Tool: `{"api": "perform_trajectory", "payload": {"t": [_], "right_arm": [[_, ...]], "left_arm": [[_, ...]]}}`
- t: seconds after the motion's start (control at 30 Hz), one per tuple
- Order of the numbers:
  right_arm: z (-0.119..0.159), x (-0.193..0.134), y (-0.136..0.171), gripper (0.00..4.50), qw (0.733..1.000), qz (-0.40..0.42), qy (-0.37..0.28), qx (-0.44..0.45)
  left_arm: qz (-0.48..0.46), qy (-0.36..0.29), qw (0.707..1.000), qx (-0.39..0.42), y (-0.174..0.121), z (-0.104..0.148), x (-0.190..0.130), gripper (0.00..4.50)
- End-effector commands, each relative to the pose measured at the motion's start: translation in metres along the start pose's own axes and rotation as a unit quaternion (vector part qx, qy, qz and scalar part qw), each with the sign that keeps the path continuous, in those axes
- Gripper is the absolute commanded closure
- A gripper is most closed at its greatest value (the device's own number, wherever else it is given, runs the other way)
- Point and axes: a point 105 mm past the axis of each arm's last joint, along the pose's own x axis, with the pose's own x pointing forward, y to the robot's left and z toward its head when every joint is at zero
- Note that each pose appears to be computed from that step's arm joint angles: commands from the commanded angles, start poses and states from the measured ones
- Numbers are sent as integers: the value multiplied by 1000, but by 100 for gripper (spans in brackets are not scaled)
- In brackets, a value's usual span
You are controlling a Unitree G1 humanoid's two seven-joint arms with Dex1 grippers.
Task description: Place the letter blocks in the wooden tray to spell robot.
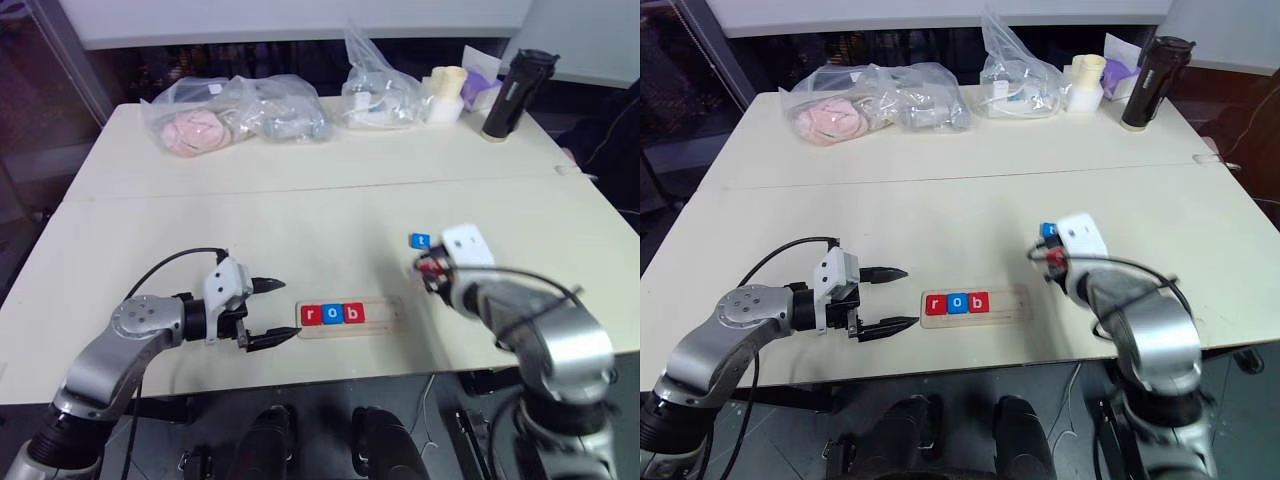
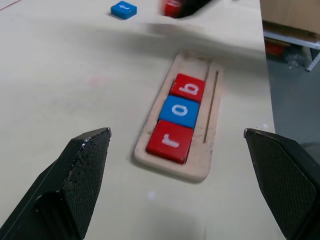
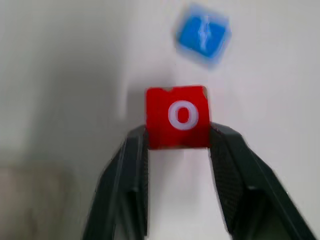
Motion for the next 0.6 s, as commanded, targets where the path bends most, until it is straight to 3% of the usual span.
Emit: {"api": "perform_trajectory", "payload": {"t": [0.03, 0.2, 0.33, 0.43, 0.6], "right_arm": [[-11, -14, -3, 338, 1000, -11, -5, -4], [-23, -13, 3, 338, 1000, -11, 9, 12], [-23, -13, -1, 148, 1000, -18, 10, 11], [-16, -17, 4, 6, 998, 35, 15, -45], [2, -34, 12, 6, 954, 182, -13, -239]], "left_arm": [[-12, -10, 1000, 25, 2, 8, 1, 0], [-17, -17, 999, 34, 5, 15, 4, 0], [-20, -17, 999, 38, 5, 19, 5, 0], [-21, -18, 999, 40, 5, 22, 7, 0], [-24, -20, 999, 41, 4, 26, 10, 0]]}}
